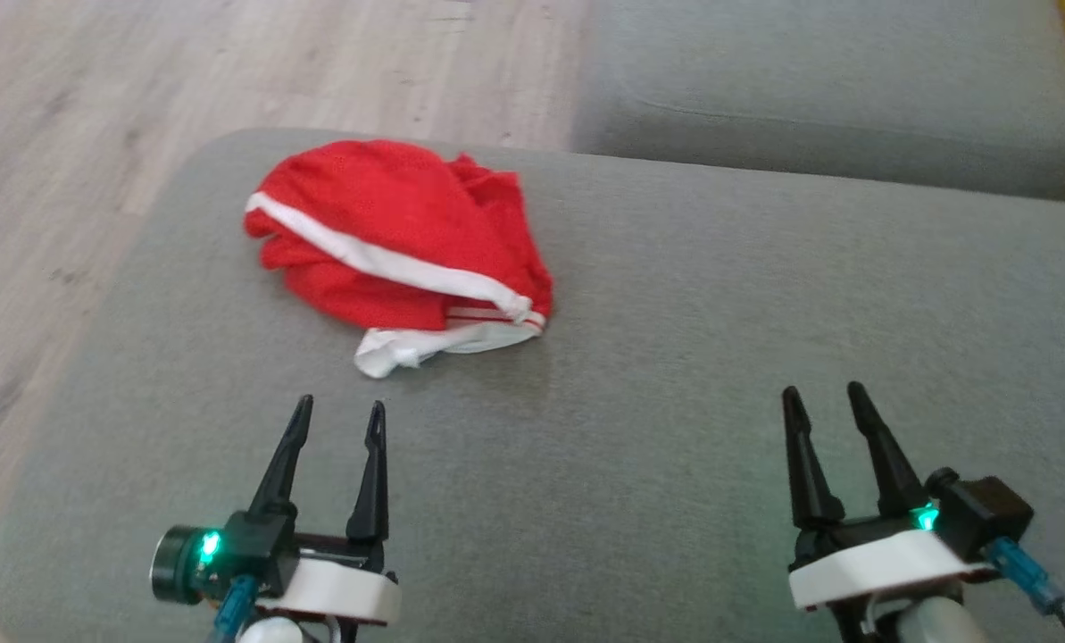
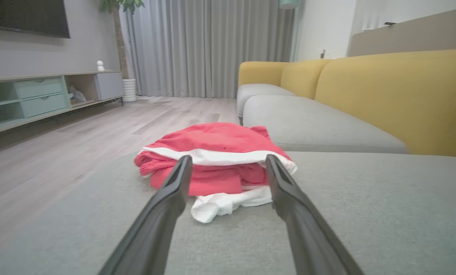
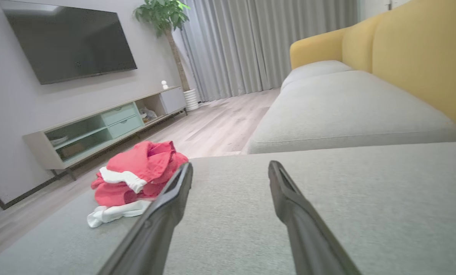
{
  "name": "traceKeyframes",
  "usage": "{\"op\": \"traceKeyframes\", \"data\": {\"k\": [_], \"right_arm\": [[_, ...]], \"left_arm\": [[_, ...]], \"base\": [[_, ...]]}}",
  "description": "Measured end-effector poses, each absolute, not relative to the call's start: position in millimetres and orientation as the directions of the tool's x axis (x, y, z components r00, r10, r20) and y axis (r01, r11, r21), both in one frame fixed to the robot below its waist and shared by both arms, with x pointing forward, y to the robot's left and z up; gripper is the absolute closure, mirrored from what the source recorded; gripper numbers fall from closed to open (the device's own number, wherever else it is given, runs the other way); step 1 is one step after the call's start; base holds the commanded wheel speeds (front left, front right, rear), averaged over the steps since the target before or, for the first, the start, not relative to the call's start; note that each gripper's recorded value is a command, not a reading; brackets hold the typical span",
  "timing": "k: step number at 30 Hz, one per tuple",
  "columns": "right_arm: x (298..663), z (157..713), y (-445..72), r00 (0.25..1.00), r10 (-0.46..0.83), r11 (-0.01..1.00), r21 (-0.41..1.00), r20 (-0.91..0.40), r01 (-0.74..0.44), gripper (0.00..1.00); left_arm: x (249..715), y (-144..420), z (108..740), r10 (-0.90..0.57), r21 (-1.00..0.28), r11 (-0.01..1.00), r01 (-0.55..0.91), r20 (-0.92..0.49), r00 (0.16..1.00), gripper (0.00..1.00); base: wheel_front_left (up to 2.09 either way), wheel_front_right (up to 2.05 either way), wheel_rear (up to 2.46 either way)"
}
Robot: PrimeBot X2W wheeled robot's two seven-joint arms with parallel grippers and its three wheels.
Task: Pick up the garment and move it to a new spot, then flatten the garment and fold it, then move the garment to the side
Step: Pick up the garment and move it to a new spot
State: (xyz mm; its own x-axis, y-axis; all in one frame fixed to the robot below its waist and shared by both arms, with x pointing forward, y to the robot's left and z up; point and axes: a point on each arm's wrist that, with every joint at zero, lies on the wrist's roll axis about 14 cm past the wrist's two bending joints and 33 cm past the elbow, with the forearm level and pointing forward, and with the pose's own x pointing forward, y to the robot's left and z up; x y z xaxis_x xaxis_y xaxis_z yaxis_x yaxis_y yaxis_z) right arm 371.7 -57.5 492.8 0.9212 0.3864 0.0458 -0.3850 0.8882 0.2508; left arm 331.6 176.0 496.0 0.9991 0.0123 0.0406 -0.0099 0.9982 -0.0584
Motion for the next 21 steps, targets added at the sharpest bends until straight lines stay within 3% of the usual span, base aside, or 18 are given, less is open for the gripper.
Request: {"op": "traceKeyframes", "data": {"k": [9,21], "right_arm": [[364,494,2,0.835,0.548,0.801,0.255,0.048,-0.541,0.0],[352,492,33,0.774,0.632,0.741,0.261,0.037,-0.618,0.0]], "left_arm": [[302,221,494,0.167,-0.056,0.985,-0.165,0.039,0.985,0.0],[280,243,495,0.246,-0.054,0.968,-0.244,0.045,0.968,0.0]], "base": [[0.0,0.0,0.0],[0.0,0.0,0.0]]}}
